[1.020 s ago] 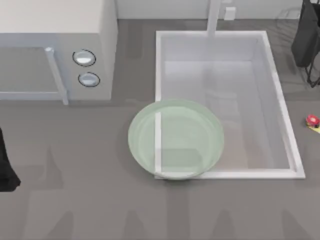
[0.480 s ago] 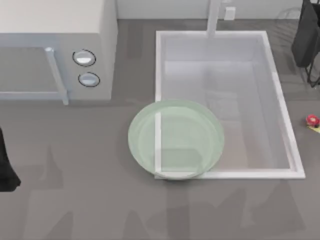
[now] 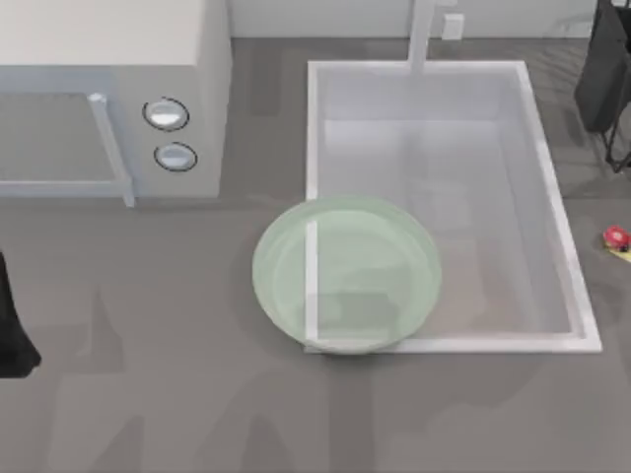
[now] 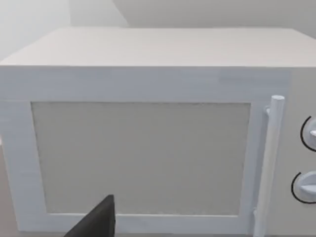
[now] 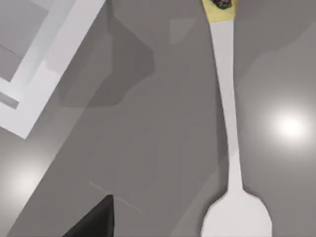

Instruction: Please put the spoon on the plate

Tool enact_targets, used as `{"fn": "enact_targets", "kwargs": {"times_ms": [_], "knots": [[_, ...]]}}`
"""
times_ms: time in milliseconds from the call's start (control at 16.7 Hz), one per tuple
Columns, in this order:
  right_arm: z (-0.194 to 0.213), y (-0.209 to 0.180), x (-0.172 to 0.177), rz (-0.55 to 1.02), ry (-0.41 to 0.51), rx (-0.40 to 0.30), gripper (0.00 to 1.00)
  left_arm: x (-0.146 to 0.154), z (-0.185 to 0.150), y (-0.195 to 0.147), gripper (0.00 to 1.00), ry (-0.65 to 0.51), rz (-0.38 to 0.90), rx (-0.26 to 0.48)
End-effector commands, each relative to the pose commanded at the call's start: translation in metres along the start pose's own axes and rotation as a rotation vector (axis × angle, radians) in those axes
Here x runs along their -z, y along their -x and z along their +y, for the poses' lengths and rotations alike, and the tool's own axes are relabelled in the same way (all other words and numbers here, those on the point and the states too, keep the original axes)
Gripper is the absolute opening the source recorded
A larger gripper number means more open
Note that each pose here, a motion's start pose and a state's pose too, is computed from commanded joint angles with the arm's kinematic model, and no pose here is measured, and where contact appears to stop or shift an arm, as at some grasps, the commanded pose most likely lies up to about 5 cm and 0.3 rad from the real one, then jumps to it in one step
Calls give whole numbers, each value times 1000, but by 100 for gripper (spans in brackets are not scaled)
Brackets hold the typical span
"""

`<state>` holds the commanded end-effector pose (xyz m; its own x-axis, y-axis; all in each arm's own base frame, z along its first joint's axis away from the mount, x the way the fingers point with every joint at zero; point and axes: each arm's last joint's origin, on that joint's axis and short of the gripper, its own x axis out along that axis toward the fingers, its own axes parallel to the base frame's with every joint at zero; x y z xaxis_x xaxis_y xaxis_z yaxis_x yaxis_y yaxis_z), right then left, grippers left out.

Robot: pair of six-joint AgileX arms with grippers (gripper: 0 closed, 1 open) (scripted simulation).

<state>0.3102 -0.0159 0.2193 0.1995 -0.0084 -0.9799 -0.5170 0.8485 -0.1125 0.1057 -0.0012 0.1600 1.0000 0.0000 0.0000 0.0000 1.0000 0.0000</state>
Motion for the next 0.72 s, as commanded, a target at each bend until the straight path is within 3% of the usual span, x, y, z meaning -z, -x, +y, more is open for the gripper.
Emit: {"fn": "enact_targets", "kwargs": {"times_ms": [360, 720], "knots": [[-29, -33, -35, 144, 101, -113, 100, 0, 0, 0, 100, 0, 0, 0], [-30, -37, -39, 152, 114, -121, 100, 0, 0, 0, 100, 0, 0, 0]]}}
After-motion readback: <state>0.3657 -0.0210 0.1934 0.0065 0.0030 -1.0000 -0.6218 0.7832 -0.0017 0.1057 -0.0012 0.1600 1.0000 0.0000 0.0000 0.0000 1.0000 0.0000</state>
